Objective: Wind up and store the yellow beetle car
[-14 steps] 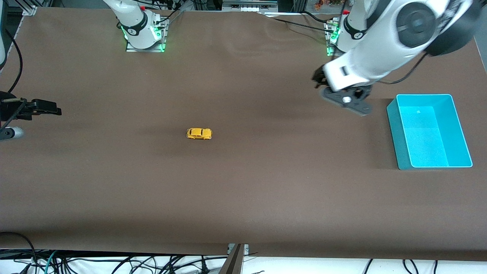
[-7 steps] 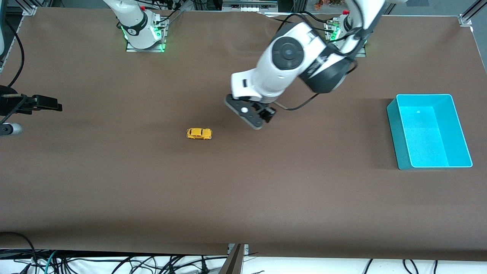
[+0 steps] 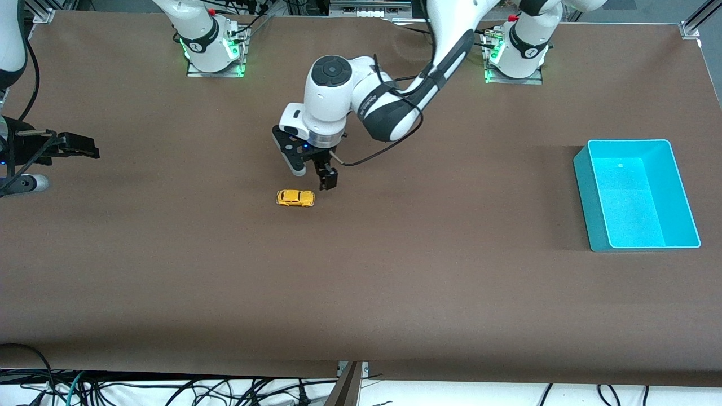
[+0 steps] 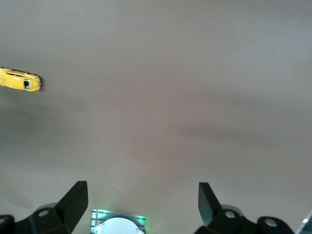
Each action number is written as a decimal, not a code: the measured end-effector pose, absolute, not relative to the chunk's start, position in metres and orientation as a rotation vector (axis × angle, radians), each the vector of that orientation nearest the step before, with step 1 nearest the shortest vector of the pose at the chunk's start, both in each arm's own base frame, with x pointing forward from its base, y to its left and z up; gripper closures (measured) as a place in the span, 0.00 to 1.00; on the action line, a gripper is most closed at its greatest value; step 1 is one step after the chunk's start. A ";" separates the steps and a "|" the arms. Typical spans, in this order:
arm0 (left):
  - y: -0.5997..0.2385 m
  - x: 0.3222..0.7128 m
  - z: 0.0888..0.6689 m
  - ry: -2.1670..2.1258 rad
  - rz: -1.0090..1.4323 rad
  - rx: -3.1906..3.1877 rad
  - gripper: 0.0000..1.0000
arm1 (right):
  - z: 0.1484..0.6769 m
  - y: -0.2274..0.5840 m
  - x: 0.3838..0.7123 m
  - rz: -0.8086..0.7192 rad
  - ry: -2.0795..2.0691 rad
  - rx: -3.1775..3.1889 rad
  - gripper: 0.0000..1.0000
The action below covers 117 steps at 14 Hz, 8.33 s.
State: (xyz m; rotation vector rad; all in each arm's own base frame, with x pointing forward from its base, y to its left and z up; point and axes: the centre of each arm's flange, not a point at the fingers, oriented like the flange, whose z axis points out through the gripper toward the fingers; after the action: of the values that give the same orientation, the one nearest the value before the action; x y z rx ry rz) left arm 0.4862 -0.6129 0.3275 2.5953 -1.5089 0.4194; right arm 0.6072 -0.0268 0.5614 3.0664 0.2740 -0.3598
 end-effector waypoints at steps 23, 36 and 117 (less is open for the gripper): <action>-0.665 0.460 0.180 -1.705 0.667 2.494 0.00 | 0.624 0.004 0.569 -0.139 0.058 3.067 0.00; -0.664 0.469 0.176 -1.685 0.696 2.501 0.55 | 0.621 0.005 0.567 -0.154 0.057 3.078 0.00; -0.049 0.508 0.580 -0.670 -0.068 2.981 0.01 | 0.613 0.003 0.571 -0.164 0.053 3.081 0.00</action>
State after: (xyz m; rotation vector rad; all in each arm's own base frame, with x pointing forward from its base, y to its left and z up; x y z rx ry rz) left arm 0.5076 -0.0491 0.5796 2.9809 -0.6699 -0.0676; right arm 0.5710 0.0029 0.6133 3.0813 0.0531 -0.1641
